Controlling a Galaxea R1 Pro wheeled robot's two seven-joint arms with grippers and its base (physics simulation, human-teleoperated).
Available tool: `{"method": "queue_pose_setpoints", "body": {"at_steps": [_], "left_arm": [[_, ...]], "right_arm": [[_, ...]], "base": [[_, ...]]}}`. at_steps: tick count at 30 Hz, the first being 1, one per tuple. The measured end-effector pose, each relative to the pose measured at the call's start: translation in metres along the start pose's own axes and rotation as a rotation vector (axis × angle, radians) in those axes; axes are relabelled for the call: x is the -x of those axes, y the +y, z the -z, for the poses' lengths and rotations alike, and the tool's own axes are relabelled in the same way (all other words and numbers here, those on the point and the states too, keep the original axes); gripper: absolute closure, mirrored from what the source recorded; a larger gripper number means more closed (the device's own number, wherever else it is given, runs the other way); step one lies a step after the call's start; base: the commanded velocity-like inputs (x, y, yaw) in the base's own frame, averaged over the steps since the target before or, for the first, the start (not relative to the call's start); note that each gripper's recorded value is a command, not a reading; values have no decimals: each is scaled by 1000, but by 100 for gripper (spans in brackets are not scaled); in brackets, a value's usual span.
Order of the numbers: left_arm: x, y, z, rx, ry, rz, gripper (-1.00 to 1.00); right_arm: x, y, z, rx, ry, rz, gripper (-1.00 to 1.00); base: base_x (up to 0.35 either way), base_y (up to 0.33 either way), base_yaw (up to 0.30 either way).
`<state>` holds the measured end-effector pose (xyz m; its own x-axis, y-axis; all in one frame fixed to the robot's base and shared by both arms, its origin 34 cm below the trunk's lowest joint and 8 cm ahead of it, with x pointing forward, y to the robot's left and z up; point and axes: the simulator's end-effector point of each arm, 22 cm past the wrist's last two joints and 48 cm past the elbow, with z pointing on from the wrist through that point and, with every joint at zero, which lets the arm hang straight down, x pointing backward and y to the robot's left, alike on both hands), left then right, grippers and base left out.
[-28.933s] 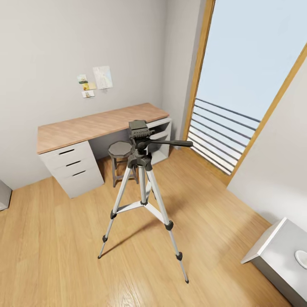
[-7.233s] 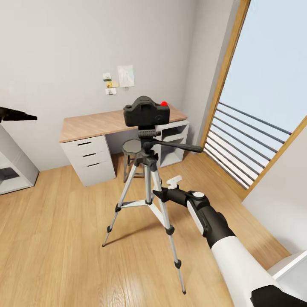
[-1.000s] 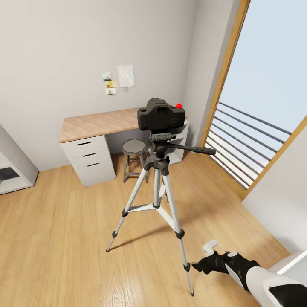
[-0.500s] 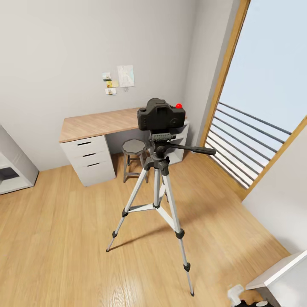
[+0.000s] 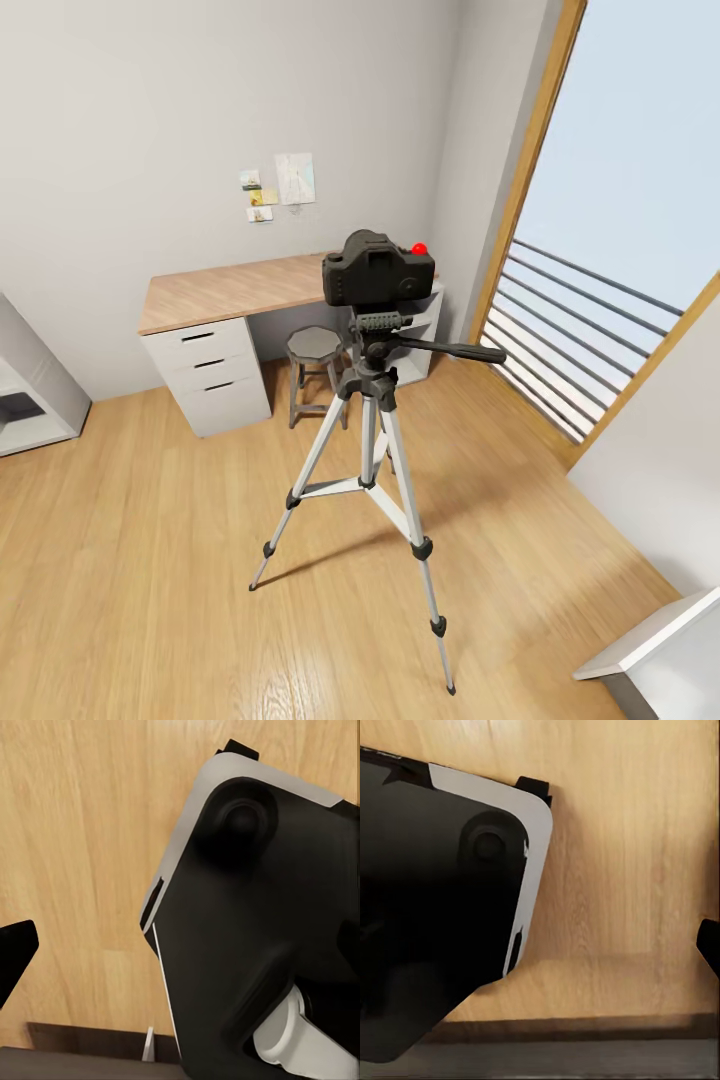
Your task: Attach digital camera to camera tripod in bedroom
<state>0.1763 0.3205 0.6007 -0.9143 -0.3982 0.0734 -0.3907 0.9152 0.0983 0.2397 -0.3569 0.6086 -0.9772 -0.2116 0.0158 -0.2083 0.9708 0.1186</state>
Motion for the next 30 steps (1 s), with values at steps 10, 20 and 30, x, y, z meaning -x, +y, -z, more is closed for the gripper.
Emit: {"method": "queue_pose_setpoints", "body": {"at_steps": [10,20,30], "left_arm": [[-14,-41,0,-52,13,0,-100],[-14,-39,0,-46,11,2,-100],[-15,-38,0,-42,18,1,-100]], "right_arm": [[-26,-3,-2,-58,32,-22,-100],[-24,-1,-3,-57,22,-50,-100],[-34,1,-3,-70,37,-58,-100]], "base": [[0,0,0],[0,0,0],[0,0,0]]}}
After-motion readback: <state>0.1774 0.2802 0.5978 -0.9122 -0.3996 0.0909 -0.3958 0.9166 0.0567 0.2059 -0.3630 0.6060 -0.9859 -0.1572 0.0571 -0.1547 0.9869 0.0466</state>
